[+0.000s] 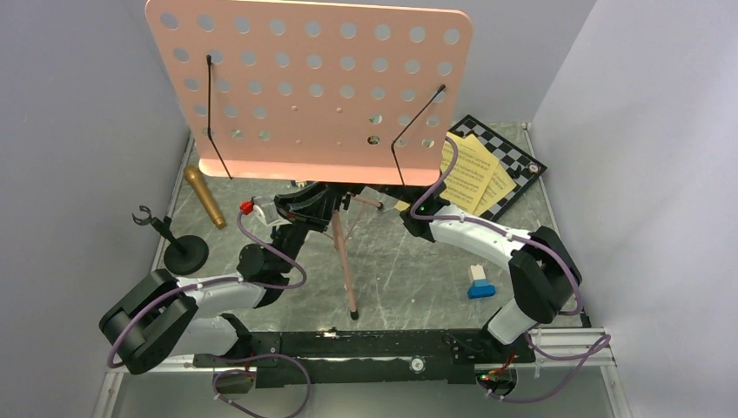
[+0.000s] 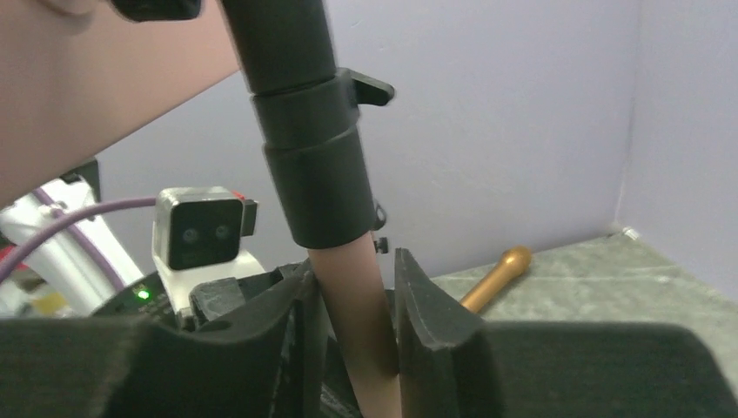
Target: Pack up the instrument practice props
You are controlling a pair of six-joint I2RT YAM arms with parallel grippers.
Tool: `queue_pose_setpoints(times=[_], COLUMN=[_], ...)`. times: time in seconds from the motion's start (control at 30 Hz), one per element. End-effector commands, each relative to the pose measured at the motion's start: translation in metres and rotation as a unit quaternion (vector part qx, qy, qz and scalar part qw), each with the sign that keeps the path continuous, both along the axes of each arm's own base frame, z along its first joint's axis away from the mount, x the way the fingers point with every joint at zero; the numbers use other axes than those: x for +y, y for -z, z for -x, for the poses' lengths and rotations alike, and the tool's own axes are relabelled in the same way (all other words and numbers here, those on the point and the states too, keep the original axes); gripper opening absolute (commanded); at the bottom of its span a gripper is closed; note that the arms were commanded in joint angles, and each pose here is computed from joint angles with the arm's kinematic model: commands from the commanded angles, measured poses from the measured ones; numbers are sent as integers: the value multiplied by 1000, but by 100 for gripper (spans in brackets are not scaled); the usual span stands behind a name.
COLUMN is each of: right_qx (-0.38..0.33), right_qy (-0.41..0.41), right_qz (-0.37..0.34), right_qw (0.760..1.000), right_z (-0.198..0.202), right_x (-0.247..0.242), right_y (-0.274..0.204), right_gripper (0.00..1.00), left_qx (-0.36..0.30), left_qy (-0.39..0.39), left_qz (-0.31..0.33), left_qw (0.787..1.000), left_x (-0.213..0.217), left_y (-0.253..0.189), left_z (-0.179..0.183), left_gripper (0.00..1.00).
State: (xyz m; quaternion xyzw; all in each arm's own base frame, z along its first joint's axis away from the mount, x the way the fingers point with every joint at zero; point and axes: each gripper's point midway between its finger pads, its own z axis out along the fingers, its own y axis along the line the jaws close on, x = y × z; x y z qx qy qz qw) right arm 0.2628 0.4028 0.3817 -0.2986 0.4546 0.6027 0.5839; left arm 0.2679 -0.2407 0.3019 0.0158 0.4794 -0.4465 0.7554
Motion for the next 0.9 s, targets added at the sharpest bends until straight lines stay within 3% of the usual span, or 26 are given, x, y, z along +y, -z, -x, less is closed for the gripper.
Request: queue_pose_setpoints(times=[0.0, 0.13, 0.37, 0.7, 0.8, 0.87], right_qx=[-49, -39, -32, 14, 22, 27], right_qy=[0, 3, 16, 34, 35, 35], right_qz=[-42, -40, -19, 5, 4, 5], right_qw=[998, 998, 999, 999, 999, 999], right_z=[11, 9, 7, -8, -9, -9], right_x=[-4, -4, -9, -31, -35, -37], right_y=[-37, -32, -18, 18, 24, 26], right_gripper=[19, 0, 0, 0, 0, 0], left_qx=[271, 266, 247, 223, 207, 190], left_qy=[86, 90, 98, 52, 24, 7], left_qz=[-203, -194, -170, -172, -170, -161], left_qw=[937, 940, 949, 958, 963, 968], left_x=[-18, -17, -14, 13, 23, 29], left_y=[217, 212, 195, 176, 166, 155], left_z=[44, 46, 52, 54, 50, 47], left_gripper=[0, 4, 47, 75, 96, 99])
